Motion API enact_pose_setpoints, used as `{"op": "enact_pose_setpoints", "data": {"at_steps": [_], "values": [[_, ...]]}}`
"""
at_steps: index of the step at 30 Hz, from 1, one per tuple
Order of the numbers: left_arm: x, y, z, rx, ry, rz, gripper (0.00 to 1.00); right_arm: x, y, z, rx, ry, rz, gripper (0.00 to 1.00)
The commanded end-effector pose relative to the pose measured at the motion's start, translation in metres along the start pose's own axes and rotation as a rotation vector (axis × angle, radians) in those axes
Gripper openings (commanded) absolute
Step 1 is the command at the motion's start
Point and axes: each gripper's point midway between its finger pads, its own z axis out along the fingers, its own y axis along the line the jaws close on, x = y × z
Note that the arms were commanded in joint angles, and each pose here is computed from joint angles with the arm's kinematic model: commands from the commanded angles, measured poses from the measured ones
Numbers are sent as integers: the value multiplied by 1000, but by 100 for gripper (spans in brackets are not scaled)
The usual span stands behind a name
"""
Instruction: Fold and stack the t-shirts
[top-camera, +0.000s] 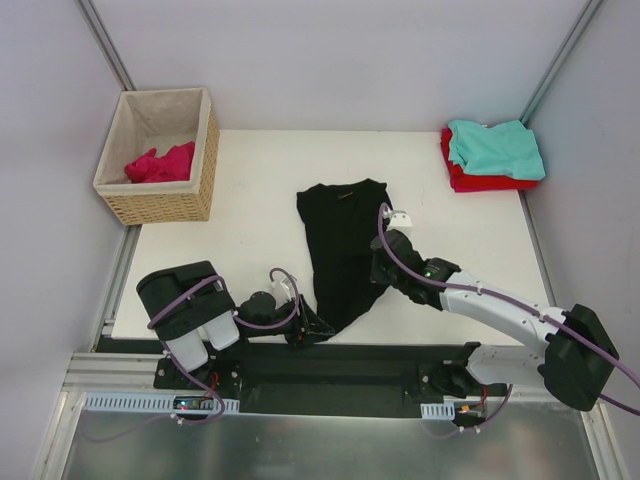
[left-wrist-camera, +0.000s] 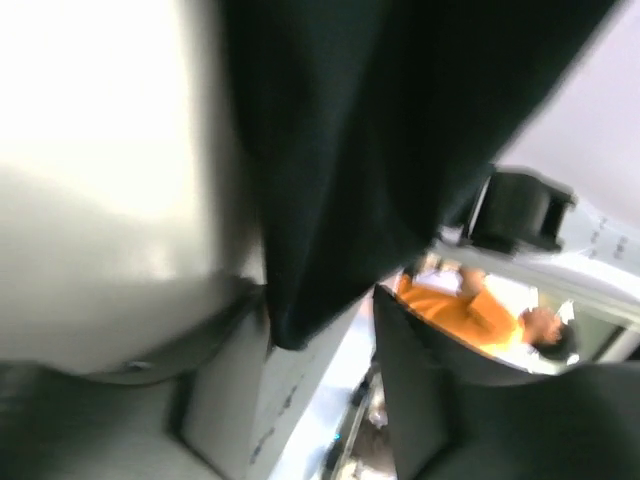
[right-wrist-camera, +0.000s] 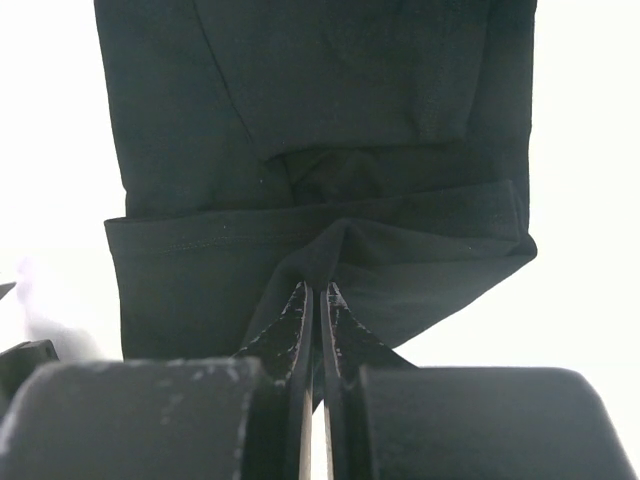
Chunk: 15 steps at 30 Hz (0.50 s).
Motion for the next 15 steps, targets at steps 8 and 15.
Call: {"op": "enact_pose_setpoints", "data": {"at_steps": [8, 15], "values": [[0, 35, -45, -49, -97, -13, 17, -13, 4, -6, -26, -53, 34, 1], [-1, 34, -45, -44, -101, -11, 7, -13, 4, -5, -24, -49, 33, 1]]}}
